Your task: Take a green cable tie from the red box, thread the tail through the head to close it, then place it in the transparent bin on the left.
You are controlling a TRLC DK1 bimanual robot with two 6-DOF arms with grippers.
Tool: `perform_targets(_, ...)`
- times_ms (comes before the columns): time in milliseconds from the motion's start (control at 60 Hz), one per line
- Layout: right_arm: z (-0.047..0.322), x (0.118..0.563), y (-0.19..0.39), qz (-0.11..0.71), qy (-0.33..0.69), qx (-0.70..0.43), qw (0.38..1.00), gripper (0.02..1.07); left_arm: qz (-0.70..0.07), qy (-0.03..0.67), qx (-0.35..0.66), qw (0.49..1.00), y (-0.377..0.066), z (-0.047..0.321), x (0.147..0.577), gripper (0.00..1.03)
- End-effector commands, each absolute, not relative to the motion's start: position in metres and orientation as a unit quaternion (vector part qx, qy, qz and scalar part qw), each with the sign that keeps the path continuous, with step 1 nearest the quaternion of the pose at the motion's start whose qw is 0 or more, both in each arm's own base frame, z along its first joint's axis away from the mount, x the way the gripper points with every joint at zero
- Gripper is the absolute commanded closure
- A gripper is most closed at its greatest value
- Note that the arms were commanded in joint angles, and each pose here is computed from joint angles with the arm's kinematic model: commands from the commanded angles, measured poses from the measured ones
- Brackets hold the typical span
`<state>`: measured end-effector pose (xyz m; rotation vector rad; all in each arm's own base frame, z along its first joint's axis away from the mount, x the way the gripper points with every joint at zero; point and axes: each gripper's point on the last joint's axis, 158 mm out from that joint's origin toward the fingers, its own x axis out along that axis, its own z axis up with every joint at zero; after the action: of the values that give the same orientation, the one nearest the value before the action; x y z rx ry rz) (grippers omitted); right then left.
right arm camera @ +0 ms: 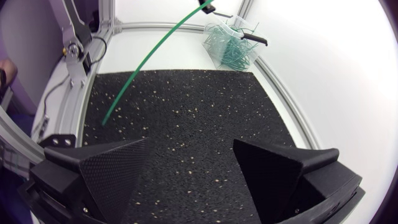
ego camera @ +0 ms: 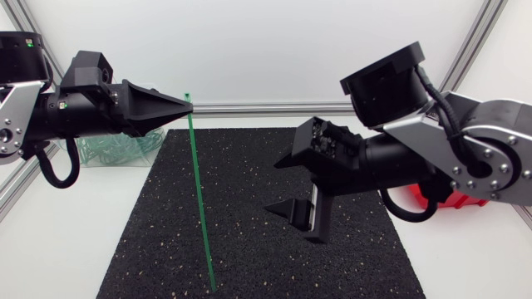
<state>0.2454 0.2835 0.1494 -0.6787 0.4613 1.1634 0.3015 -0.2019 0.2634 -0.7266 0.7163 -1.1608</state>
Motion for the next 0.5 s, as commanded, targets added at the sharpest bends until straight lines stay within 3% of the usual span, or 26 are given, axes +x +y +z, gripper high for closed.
perform_targets(0, 0.127, 0.234, 0.285, 0.536, 0.163, -0.405, 0.722, 0.06, -0.533, 0.322, -0.330, 0.710, -0.202, 0.277, 0.309, 1.00)
perform_targets(283, 0.114, 0.260, 0.285, 0.478, 0.123, -0.528, 0.691, 0.07, -0.509, 0.370, -0.364, 0.686, -0.205, 0.261, 0.343, 1.00)
perform_targets(483, 0.111, 0.245, 0.290, 0.488, 0.135, -0.569, 0.648, 0.13, -0.508, 0.375, -0.373, 0.680, -0.198, 0.257, 0.351, 1.00)
